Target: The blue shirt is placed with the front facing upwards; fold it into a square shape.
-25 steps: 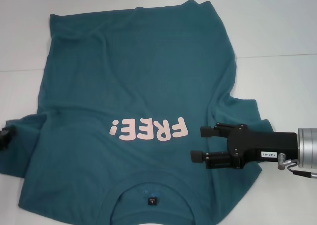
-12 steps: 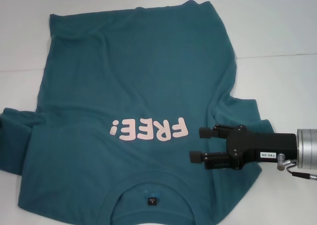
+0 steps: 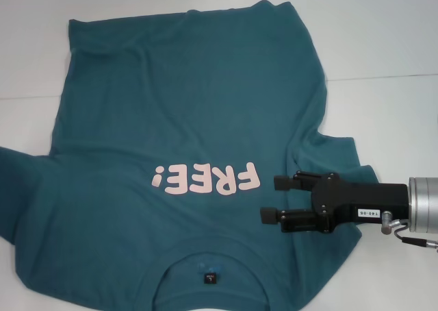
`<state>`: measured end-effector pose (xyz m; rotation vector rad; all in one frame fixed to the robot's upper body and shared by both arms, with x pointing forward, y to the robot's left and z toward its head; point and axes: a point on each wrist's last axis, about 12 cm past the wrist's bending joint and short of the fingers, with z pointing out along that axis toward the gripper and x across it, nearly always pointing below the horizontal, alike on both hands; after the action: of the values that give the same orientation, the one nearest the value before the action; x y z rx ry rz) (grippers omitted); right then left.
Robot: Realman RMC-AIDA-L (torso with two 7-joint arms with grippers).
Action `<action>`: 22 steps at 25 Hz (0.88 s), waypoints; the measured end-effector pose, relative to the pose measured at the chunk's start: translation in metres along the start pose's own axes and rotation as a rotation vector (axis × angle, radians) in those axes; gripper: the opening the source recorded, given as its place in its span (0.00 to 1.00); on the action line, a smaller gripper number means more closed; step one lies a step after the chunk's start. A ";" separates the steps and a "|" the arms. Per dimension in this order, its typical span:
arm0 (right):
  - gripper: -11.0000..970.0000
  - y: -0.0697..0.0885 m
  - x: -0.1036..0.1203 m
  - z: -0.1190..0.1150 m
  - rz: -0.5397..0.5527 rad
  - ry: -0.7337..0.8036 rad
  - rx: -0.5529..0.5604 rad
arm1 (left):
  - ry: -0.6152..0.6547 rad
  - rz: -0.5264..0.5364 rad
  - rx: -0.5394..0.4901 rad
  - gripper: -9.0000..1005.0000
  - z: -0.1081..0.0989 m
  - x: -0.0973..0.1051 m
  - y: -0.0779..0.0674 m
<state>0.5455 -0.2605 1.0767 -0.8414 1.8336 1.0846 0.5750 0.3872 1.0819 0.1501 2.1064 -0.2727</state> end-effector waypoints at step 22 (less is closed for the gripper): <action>0.97 0.001 -0.001 0.002 0.005 -0.014 -0.001 | 0.040 -0.023 0.172 0.04 -0.005 -0.006 -0.028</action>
<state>0.5460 -0.2582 1.0771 -0.8286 1.8244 1.0918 0.5684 0.3611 1.0932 0.2347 2.1245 -0.4688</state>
